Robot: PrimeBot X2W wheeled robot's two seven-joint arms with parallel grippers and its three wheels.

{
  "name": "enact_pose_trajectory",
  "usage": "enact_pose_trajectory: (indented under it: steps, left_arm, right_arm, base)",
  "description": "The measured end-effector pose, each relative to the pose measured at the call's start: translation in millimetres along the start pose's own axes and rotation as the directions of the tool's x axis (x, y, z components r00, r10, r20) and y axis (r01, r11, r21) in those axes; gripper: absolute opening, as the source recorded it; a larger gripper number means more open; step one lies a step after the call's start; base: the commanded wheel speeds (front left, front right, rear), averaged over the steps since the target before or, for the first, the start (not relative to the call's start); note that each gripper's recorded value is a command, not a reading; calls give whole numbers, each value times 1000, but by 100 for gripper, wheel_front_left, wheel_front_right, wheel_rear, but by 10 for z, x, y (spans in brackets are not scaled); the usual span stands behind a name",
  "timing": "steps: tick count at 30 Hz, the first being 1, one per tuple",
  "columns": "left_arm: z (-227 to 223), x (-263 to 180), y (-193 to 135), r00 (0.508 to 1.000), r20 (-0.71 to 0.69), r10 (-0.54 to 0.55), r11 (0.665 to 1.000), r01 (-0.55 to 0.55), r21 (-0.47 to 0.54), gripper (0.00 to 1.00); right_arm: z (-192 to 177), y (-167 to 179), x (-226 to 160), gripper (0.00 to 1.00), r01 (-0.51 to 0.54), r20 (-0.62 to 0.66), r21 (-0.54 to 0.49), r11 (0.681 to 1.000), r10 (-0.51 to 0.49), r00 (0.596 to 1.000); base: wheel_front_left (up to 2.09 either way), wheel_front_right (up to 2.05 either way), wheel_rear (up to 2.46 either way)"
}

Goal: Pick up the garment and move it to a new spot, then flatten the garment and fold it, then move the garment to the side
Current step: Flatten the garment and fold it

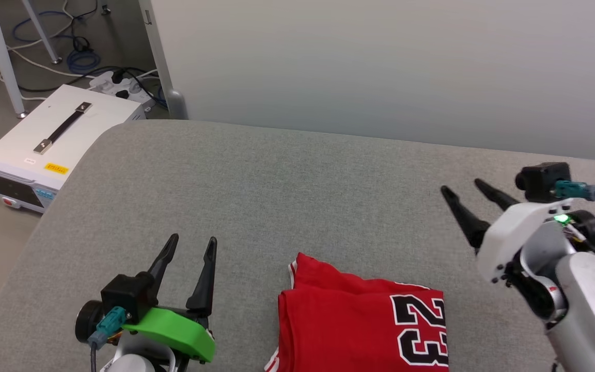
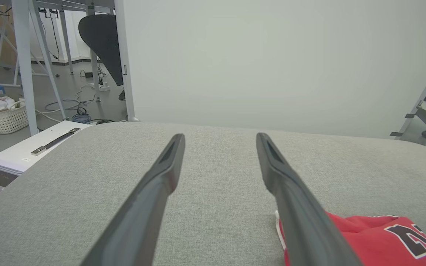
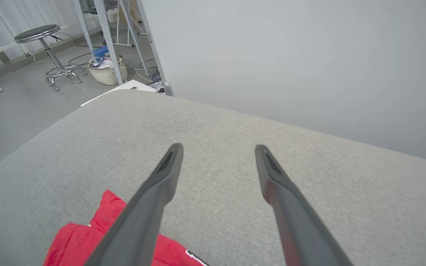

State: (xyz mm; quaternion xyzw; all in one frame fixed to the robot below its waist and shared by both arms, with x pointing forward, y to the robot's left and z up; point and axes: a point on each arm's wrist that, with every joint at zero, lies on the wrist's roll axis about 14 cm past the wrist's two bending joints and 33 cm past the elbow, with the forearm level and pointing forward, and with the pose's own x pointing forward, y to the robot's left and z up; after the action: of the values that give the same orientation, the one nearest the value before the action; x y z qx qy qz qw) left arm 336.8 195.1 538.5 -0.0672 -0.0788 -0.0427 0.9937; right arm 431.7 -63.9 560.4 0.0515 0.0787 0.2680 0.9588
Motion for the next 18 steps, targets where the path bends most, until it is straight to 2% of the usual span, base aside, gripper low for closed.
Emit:
enact_pose_trajectory:
  steps: [6, 11, 18]
  left_arm:
    - [47, 92, -101, 999, 22, -26, 1000, 26, -11, 100]
    - [75, 149, -156, 999, 38, -33, 999, 34, -18, 100]
    - [11, 122, -187, 999, 26, -33, 999, 33, -19, 100]
  right_arm:
    - [180, -482, -333, 100, 143, 118, -174, 974, -124, 985]
    - [161, -716, -591, 100, 241, 195, -164, 957, -208, 958]
    - [-35, -728, -873, 100, 322, 246, -75, 944, -295, 923]
  base:
    - [0, 0, 0]
    - [0, 0, 0]
    - [0, 0, 0]
